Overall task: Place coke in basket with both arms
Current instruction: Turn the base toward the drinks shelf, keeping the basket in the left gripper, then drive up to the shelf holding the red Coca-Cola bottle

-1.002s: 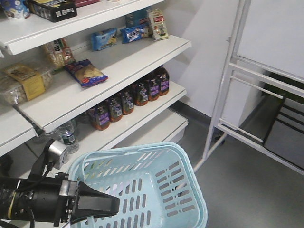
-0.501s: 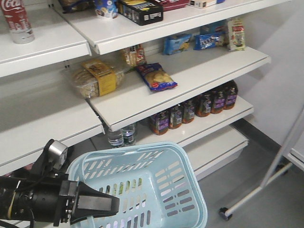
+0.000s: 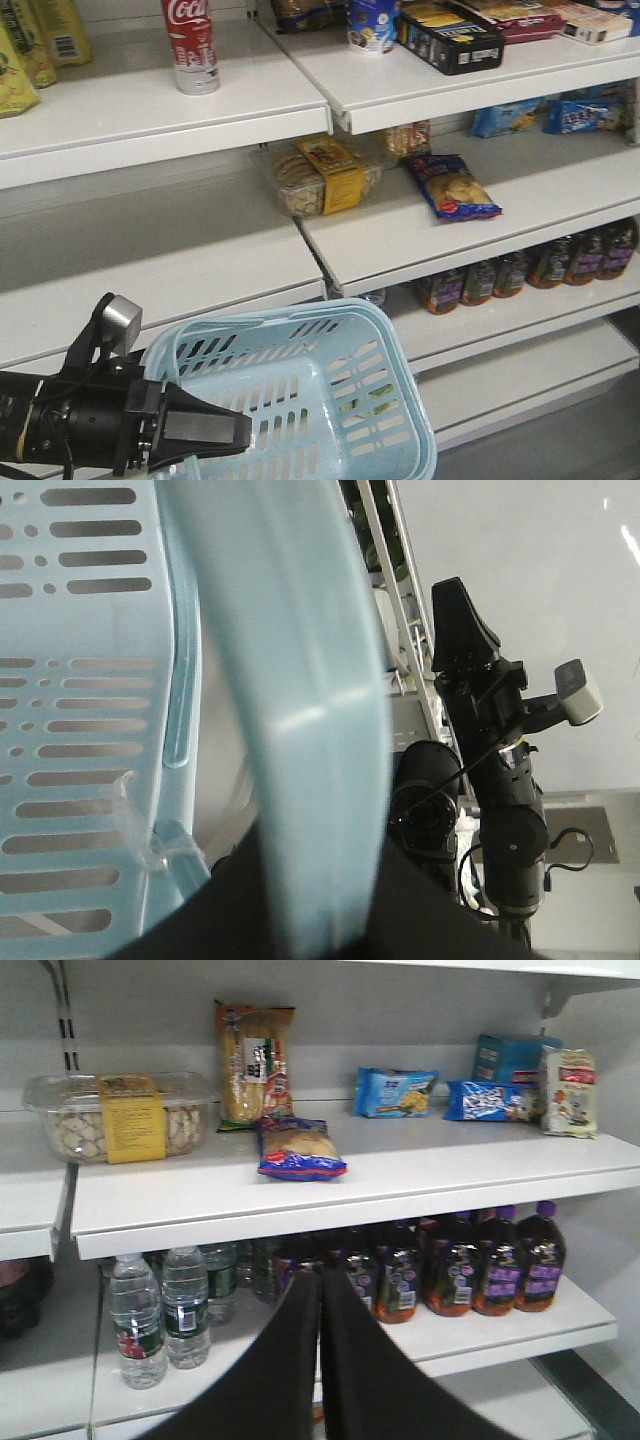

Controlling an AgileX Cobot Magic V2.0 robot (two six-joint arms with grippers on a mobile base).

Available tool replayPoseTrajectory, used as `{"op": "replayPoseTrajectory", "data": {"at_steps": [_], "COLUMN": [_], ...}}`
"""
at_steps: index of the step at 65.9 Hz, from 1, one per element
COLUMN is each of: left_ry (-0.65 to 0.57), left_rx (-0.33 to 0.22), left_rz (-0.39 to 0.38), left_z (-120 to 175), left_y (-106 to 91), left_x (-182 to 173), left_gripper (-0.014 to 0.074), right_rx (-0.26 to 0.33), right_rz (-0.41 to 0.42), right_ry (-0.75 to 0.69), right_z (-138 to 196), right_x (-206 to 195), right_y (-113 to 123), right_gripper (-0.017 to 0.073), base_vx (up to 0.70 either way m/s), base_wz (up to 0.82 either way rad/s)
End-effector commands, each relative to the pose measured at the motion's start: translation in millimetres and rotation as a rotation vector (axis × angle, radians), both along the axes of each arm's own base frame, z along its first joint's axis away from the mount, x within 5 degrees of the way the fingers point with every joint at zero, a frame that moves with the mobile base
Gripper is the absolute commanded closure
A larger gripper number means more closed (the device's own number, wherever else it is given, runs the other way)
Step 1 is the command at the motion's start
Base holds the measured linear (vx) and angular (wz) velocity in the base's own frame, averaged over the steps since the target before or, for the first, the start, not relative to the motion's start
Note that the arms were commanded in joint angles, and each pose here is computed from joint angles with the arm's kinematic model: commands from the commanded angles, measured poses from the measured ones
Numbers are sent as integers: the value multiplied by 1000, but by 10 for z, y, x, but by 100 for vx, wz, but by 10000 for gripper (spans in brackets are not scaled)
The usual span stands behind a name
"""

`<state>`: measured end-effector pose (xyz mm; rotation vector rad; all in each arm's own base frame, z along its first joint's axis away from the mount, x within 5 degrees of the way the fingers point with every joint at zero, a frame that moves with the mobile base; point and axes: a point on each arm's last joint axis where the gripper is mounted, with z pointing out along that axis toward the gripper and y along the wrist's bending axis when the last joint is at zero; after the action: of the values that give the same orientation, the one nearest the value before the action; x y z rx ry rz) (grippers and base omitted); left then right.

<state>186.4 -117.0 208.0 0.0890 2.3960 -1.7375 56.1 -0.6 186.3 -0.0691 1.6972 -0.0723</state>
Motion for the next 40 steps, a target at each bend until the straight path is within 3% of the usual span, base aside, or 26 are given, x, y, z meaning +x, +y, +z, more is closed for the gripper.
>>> {"op": "replayPoseTrajectory", "data": {"at_steps": [1,40], "left_ry": [-31,-31], "left_rx": [-218,-218], "left_rz": [-105,-105], "left_z": [288,288], "left_y": [-54,-54], "left_x": [-97,-97], "left_gripper": [600,600], "right_rx": [-11,-11], "right_rz": [-2,-2], "right_ry": [-80,-77], "right_z": [53,50], "right_x": [0,0], "right_y": [-1,-1], "right_gripper": [561,561], "base_vx": [10,11], "base_wz": [44,47]}}
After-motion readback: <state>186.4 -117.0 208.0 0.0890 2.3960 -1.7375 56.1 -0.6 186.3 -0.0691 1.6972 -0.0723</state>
